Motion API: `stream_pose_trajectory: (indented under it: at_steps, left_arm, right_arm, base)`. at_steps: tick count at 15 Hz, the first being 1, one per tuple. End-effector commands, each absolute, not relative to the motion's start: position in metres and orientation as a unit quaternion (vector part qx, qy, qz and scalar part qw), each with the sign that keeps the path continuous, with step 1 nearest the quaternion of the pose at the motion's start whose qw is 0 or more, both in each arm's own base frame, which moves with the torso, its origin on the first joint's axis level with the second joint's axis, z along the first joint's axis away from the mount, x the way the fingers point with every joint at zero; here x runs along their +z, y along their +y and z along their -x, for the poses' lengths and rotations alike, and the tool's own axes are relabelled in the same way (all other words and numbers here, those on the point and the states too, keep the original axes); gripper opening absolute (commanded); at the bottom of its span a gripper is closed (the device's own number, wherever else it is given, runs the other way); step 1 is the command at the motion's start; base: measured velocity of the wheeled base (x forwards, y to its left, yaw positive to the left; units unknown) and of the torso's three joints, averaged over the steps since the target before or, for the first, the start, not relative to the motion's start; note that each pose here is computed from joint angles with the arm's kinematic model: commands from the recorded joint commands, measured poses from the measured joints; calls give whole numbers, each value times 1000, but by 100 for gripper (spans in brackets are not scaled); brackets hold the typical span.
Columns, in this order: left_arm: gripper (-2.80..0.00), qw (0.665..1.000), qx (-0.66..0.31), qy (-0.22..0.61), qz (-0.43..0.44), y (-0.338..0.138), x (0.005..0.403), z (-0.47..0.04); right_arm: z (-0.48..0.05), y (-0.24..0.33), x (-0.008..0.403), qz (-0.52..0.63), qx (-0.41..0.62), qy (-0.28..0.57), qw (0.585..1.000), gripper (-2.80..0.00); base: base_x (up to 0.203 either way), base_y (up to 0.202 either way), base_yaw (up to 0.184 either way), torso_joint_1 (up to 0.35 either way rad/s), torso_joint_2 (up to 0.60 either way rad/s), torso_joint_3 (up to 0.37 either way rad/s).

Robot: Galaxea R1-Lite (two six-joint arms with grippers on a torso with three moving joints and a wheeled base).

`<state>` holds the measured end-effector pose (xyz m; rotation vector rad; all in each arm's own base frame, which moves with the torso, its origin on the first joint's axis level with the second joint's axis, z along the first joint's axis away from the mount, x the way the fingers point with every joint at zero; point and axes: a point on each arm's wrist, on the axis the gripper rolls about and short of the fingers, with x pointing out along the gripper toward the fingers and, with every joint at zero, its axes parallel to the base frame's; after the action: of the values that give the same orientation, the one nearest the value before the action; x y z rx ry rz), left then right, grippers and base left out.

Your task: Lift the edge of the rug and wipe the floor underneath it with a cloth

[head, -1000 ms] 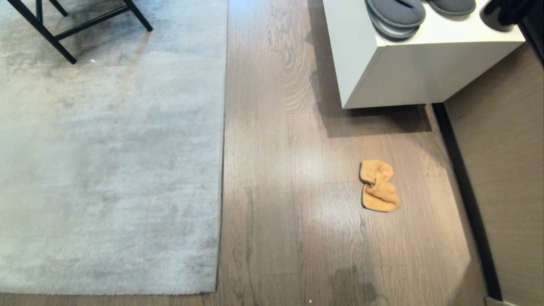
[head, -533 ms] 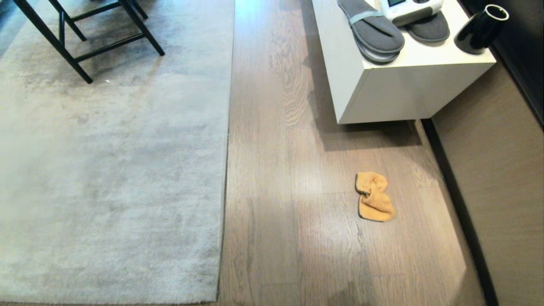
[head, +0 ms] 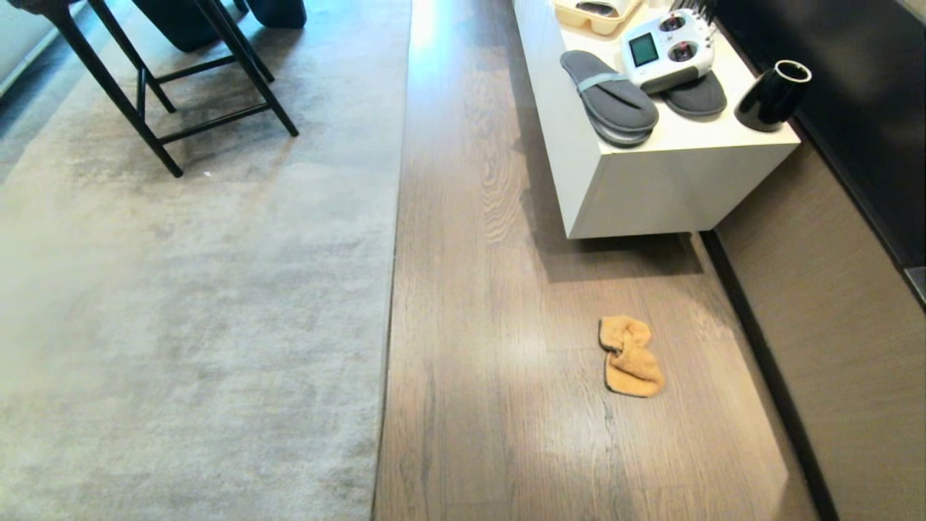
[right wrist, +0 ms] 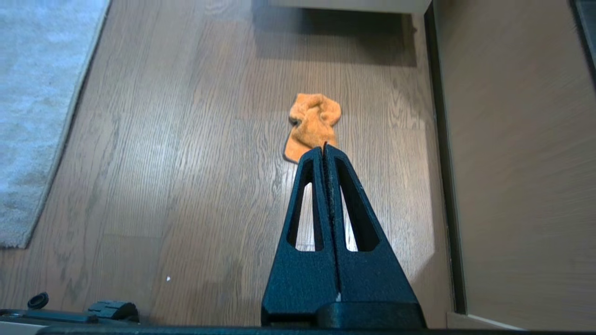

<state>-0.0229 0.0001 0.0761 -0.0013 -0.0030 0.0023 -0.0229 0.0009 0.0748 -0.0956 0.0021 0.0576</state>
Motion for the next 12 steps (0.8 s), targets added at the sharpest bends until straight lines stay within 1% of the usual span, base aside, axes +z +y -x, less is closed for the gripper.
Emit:
stream_pose_trajectory:
  at_steps: [1, 12]
  left_arm:
    - [-280, 1000, 2, -2, 1, 0, 76, 23]
    - [-280, 1000, 1, -2, 1, 0, 76, 23]
  right_arm:
    - [23, 1, 75, 48, 29, 2, 998, -280]
    - [23, 1, 75, 48, 29, 2, 998, -280]
  base:
    - [0, 0, 0, 2, 2, 197]
    - [0, 0, 0, 2, 1, 200]
